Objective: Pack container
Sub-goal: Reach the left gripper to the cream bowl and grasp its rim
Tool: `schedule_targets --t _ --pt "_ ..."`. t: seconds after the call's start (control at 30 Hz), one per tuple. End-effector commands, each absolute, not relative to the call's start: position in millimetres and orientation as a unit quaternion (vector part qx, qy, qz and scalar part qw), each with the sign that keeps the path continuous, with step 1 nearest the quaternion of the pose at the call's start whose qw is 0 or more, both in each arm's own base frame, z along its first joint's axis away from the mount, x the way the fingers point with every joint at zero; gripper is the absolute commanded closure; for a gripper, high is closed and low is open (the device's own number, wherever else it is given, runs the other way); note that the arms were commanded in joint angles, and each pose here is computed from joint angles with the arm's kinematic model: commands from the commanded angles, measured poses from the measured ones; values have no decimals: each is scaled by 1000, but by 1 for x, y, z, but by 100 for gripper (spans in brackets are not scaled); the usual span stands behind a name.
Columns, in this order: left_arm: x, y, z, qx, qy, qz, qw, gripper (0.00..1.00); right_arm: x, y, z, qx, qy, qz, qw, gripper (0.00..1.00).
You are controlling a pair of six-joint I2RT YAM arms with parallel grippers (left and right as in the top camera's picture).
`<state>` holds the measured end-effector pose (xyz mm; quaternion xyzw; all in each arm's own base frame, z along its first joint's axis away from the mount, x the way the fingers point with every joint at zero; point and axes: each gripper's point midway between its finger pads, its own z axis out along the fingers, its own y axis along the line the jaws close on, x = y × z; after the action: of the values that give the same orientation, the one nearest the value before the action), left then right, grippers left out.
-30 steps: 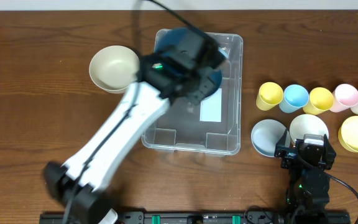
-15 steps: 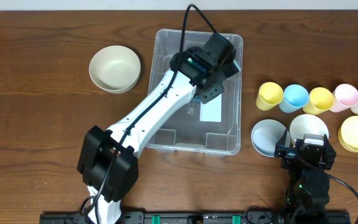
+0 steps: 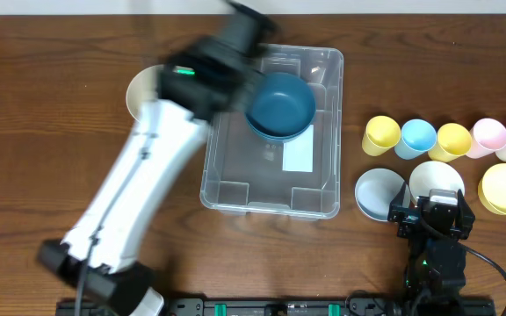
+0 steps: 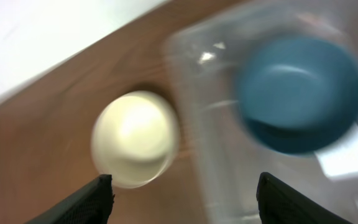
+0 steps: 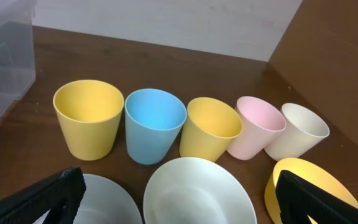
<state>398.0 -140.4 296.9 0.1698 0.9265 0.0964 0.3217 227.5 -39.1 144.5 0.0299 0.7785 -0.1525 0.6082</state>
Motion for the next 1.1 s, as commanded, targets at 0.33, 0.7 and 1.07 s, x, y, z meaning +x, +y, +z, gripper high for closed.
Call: schedule_targets --t 0.33,0.7,1.07 --pt "434 63 177 -224 962 -48 147 26 226 -42 143 40 779 -154 606 1" --pt "448 64 65 -204 974 -90 39 26 226 -42 143 40 779 -154 606 1" --pt "452 61 32 -202 975 -90 18 61 226 -42 143 40 779 -154 606 1"
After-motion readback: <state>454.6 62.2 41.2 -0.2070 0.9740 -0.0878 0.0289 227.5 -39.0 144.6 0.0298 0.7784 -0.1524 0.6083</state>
